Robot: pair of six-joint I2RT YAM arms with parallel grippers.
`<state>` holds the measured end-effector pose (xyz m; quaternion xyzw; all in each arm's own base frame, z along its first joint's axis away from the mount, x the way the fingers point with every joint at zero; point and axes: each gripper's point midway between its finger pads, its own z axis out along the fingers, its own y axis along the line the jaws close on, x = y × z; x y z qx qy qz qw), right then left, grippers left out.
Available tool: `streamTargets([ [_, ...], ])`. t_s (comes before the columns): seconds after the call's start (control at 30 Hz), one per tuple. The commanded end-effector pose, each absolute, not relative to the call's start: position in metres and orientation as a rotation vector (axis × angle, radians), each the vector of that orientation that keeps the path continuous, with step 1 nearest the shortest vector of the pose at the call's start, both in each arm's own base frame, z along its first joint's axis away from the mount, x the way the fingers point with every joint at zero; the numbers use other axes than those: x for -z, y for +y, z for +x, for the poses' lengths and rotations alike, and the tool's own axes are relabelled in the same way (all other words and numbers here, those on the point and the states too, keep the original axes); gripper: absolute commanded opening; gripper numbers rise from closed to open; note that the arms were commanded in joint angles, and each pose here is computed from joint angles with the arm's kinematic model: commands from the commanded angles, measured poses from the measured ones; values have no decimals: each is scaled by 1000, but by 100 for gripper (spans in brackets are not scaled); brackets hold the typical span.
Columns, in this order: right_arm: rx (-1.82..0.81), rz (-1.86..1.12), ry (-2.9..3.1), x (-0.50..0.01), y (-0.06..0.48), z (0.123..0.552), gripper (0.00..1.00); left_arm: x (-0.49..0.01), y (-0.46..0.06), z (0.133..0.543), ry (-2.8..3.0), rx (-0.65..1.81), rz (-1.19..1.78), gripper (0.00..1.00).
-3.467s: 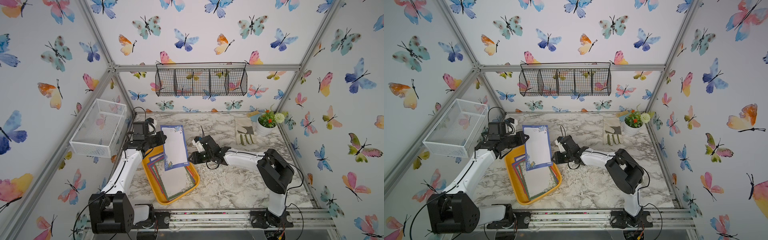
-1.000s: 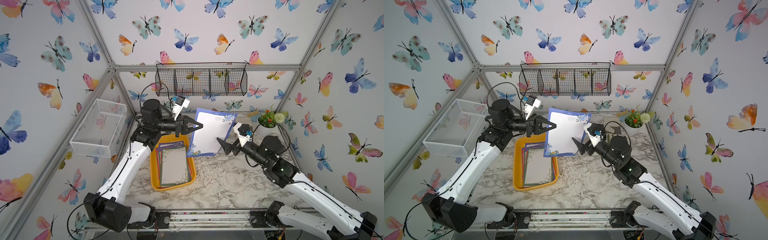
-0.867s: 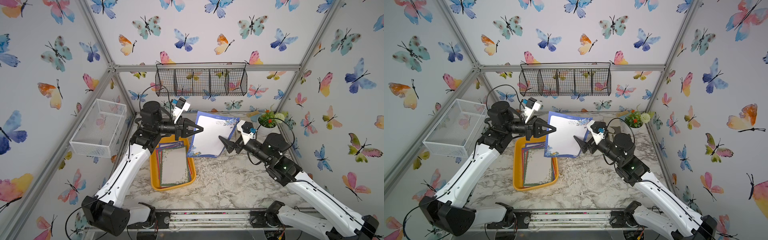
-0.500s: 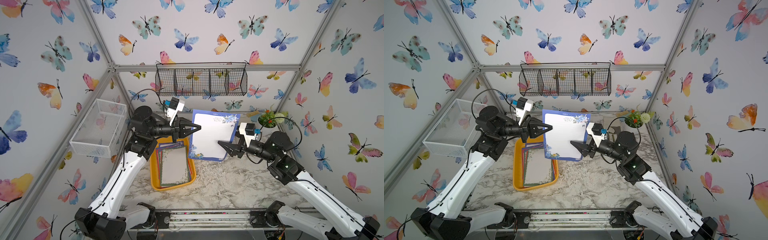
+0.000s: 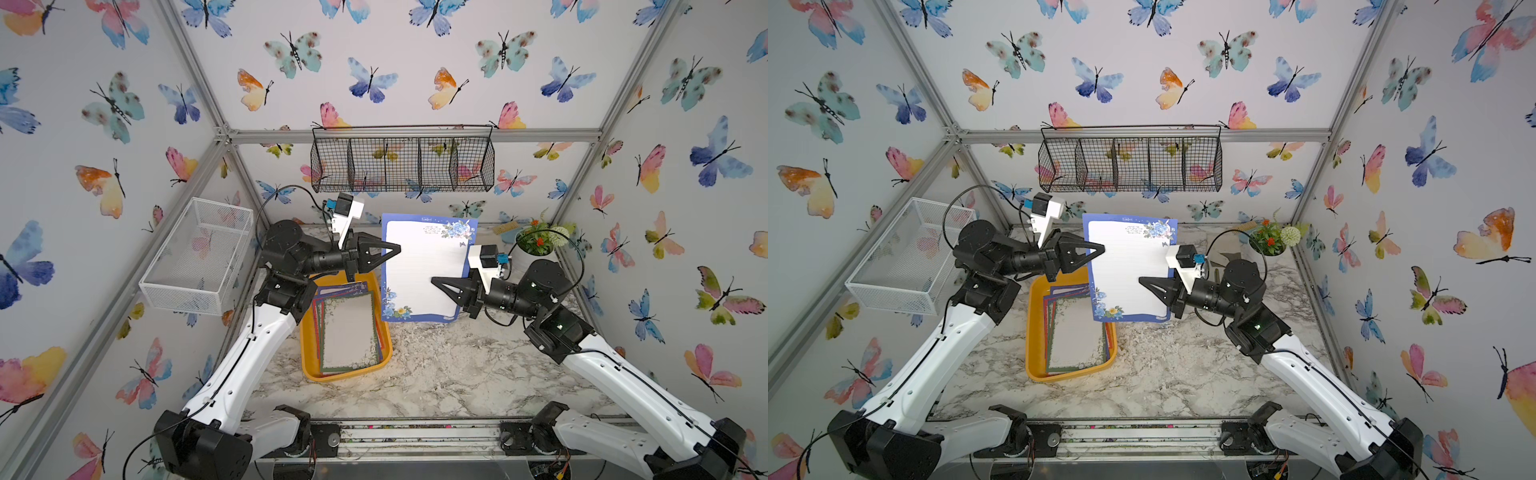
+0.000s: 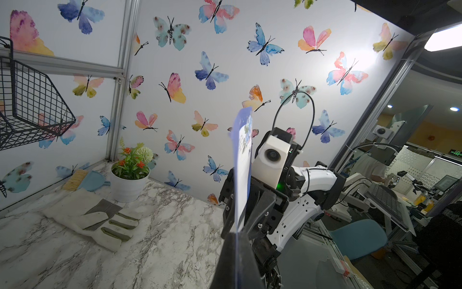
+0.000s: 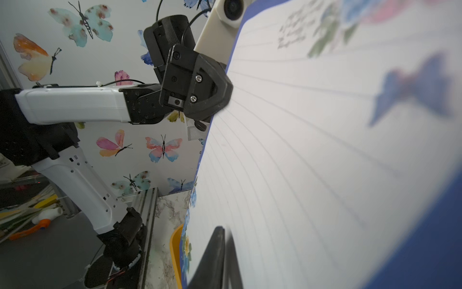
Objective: Take out the stationery paper from the storage box
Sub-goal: Place the stationery paper at the center of the board.
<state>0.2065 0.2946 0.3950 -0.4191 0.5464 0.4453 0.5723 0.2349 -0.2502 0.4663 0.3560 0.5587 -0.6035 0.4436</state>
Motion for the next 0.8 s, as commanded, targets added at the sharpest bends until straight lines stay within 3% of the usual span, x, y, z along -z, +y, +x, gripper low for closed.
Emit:
streamTargets([
  [0.0,-1066,-968,1237,-413,294,204,12,-474,-245,234,1346,1463,875,0],
  [0.13,-1065,-944,1241,-414,293,207,1,-471,-240,237,1346,1431,853,0],
  [0.33,-1074,-907,1247,-420,289,206,1,-467,-233,241,1341,1367,830,0],
  [0.37,-1080,-903,1255,-419,289,206,1,-466,-232,242,1347,1355,821,7],
  [0.43,-1082,-907,1281,-415,290,208,1,-465,-230,245,1360,1319,806,32],
  [0.53,-1071,-913,1357,-403,293,215,1,-458,-223,255,1392,1228,747,54],
  [0.67,-1054,-947,1468,-374,297,221,1,-421,-189,299,1523,924,477,63],
  [0.77,-1032,-945,1593,-344,295,227,1,-389,-125,339,1643,616,108,82],
])
